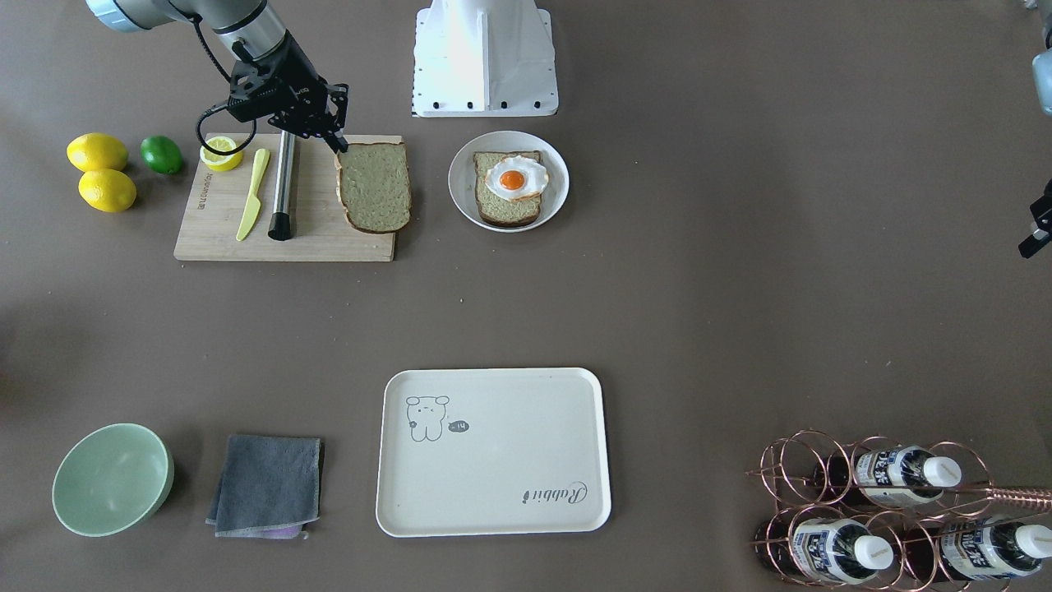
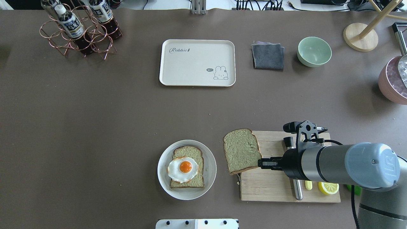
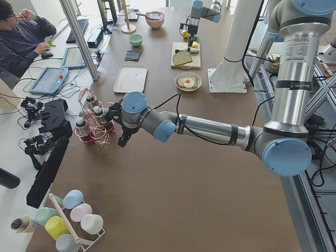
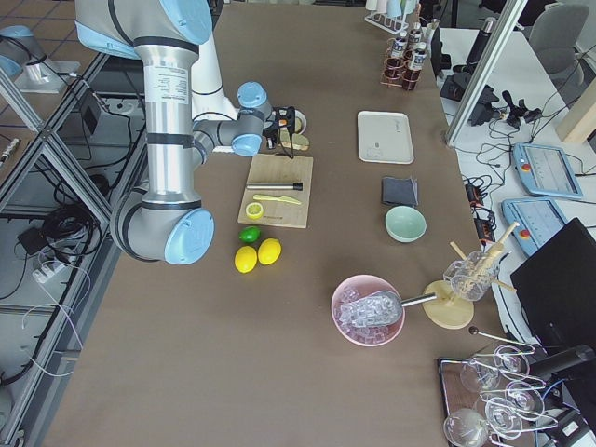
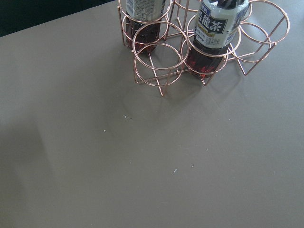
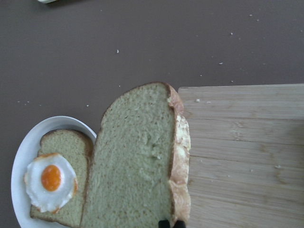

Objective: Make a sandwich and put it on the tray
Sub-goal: 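Carry the bread slice over the egg and lay it on top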

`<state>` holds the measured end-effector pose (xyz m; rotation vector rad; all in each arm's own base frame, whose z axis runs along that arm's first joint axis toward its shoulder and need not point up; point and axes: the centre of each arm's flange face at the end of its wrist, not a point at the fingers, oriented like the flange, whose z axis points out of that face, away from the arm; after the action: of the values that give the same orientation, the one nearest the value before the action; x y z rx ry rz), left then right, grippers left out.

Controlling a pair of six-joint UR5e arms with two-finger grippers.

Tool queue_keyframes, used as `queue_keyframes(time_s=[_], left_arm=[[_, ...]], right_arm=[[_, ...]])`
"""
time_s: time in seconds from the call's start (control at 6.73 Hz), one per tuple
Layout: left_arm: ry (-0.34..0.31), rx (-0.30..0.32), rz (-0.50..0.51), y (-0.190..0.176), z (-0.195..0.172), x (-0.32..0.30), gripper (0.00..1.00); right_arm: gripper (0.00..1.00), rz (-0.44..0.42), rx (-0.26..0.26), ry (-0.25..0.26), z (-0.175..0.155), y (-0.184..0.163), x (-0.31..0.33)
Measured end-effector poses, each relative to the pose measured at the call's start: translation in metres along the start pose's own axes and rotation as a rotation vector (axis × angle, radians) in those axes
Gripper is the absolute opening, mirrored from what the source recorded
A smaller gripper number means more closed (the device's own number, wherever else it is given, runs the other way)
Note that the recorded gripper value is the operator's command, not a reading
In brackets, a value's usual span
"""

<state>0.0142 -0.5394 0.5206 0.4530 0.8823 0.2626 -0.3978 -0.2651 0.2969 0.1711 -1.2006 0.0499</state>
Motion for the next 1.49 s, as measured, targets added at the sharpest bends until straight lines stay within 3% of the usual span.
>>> queue_keyframes(time_s=[0.3,0.59,1.04,1.49], left_arm=[[0.000,-0.002,-0.001,0.000,0.001,0.000,0.99],[0.001,-0.002,-0.002,0.000,0.001,0.000,0.99],[0.001,-0.002,-0.002,0.000,0.001,0.000,0.99],[0.001,0.000,-0.001,-0.001,0.000,0.001,0.99]], right_arm=[[0.00,-0.006,0.003,-0.058,0.011,-0.006,-0.038],[0.00,0.030,-0.006,-0.080,0.040,0.010,-0.078],[0.00,0.026,0.023,-0.070,0.082,0.046,-0.120],[0.00,0.019,0.033,-0.053,0.097,0.058,-0.124]])
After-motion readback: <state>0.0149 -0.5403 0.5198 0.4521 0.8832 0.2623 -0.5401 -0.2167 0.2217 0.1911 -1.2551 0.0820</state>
